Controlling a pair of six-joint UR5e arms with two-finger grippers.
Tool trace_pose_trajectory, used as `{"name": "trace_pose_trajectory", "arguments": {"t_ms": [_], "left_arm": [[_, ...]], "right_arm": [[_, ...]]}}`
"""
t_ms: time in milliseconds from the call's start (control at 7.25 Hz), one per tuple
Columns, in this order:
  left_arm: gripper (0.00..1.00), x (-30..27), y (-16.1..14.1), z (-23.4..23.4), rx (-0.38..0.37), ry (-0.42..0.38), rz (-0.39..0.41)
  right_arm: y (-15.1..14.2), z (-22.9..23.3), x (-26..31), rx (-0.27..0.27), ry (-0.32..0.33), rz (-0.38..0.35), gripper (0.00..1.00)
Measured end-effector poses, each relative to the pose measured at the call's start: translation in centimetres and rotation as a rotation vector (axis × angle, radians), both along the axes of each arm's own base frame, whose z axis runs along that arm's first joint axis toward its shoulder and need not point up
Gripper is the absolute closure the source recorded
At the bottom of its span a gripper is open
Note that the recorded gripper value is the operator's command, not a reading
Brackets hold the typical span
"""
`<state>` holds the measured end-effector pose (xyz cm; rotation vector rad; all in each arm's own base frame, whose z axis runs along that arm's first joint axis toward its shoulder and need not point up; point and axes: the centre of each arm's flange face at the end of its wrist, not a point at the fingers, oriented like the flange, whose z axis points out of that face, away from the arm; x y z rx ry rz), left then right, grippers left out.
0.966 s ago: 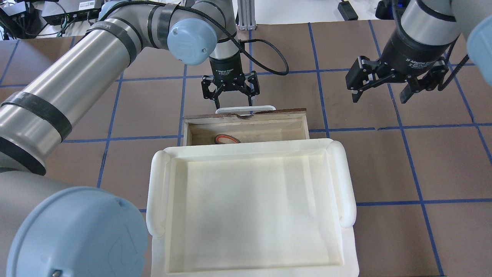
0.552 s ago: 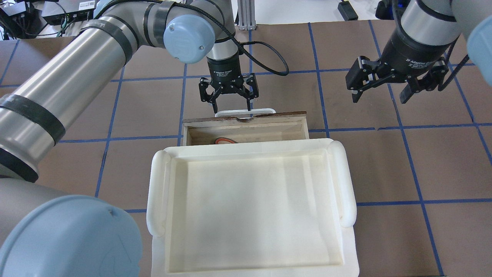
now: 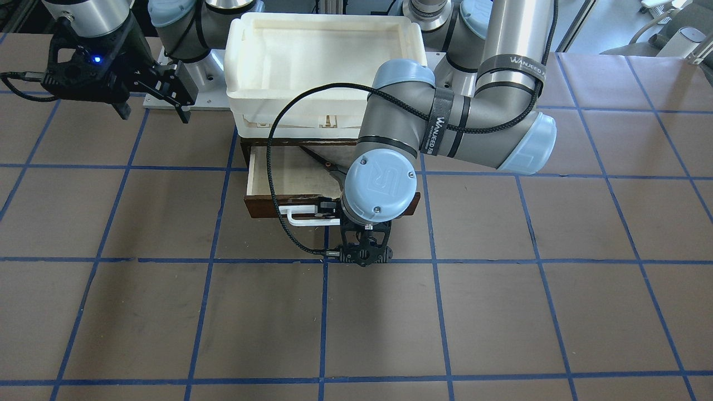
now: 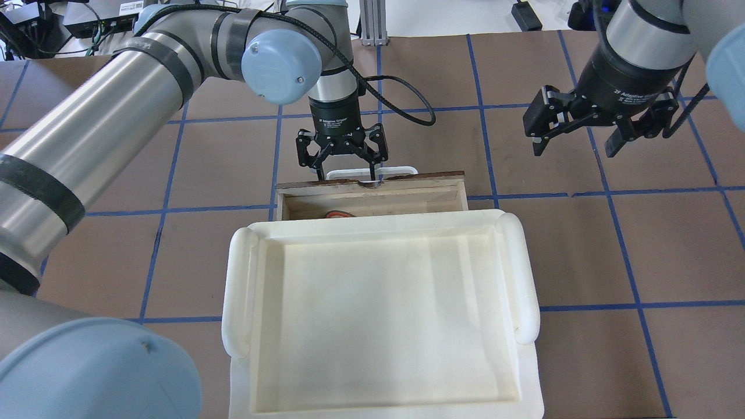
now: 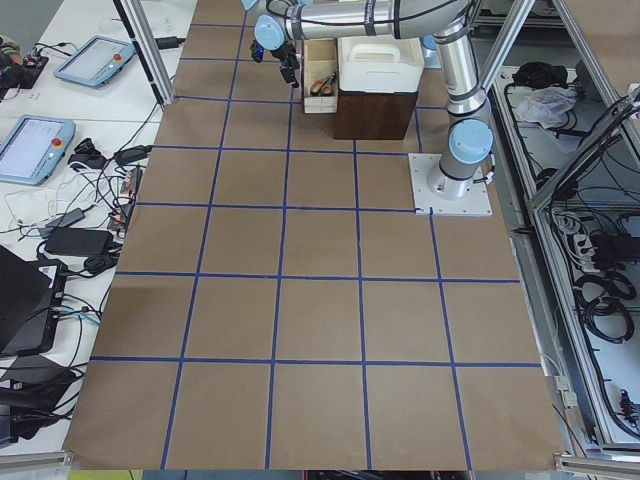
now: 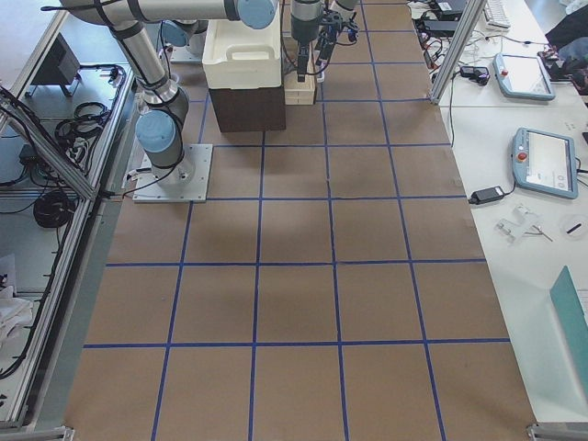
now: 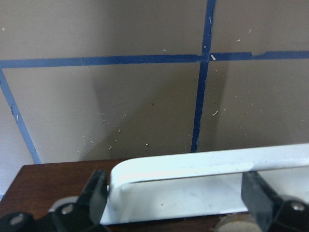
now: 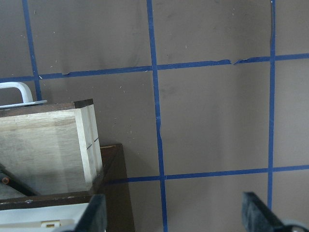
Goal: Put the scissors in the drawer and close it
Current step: 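Push the drawer front with the left gripper until it is shut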
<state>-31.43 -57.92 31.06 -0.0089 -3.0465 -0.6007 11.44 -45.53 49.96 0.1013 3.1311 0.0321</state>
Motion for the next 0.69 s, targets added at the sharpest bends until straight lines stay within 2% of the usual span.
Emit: {"name": "trace_pose_trajectory", "arguments": {"t_ms": [690], "left_arm": [[0.0, 0.28, 1.3, 0.49, 0.031, -0.009, -0.001]], "right_arm": [[0.02, -0.2, -0.07, 0.004, 0.0, 0.001, 0.0]]}}
